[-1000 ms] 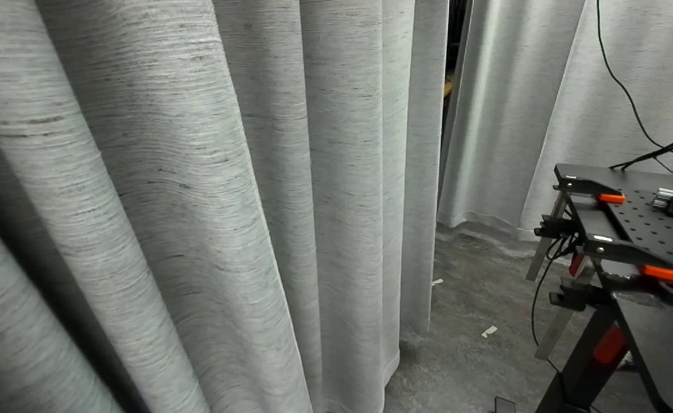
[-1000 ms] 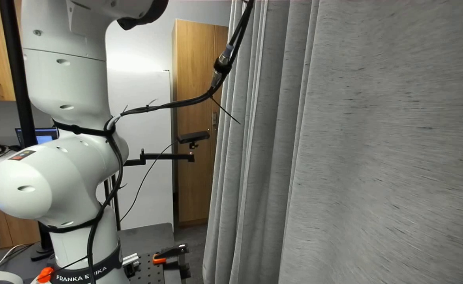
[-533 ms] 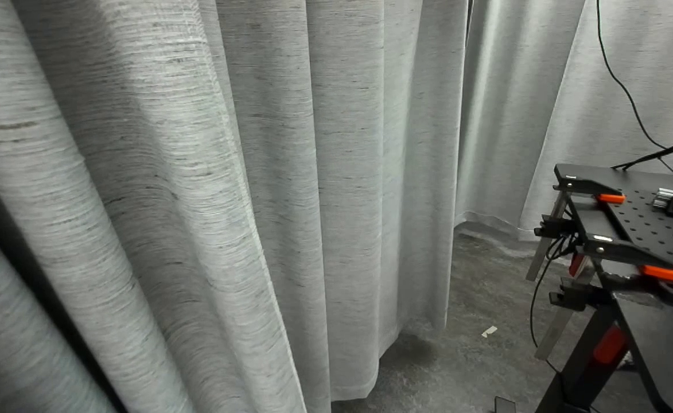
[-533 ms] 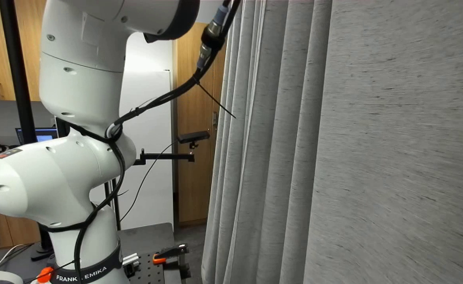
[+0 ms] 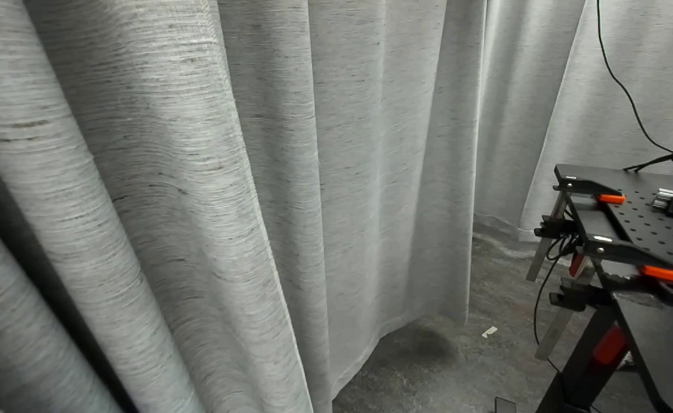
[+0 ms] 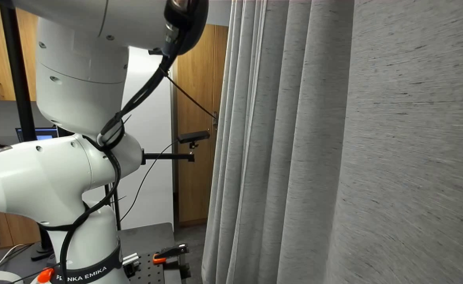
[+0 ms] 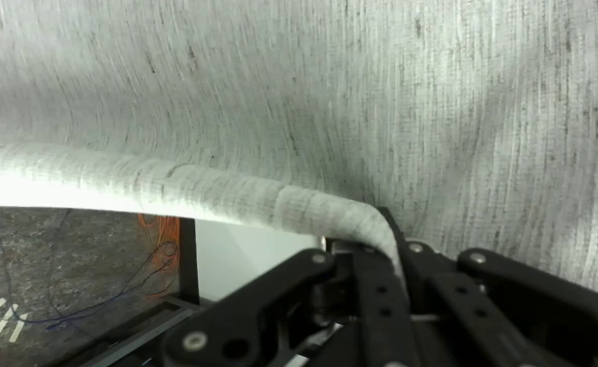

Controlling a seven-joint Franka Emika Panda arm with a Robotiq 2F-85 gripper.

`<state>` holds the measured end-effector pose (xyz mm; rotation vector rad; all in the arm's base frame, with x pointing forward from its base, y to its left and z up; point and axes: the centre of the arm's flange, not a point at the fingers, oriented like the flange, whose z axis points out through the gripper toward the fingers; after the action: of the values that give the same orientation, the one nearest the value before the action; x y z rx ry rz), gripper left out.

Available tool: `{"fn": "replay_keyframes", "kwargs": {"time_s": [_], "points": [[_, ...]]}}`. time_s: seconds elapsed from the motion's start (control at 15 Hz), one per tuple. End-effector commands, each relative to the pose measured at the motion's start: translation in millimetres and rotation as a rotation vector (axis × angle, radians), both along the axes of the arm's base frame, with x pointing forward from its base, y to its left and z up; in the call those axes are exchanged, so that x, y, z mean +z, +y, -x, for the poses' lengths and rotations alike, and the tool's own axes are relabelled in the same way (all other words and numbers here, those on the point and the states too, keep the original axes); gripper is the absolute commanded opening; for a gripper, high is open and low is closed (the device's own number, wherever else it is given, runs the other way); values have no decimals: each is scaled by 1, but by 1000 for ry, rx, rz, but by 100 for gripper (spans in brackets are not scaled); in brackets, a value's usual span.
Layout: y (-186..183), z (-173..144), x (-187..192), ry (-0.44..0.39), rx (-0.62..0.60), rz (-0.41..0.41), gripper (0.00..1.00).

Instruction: Slide the curtain to close

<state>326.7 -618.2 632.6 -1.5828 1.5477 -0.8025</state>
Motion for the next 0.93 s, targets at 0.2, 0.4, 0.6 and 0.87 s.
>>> {"fn": "replay_keyframes", "kwargs": {"time_s": [0.2, 0.4, 0.6, 0.87], "points": [[-40, -3, -26, 39, -28, -41, 0], [-44, -4, -25, 31, -17, -51, 0], [-67, 13, -37, 36, -49, -75, 0], [-84, 43, -42, 27, -110, -112, 0]]}}
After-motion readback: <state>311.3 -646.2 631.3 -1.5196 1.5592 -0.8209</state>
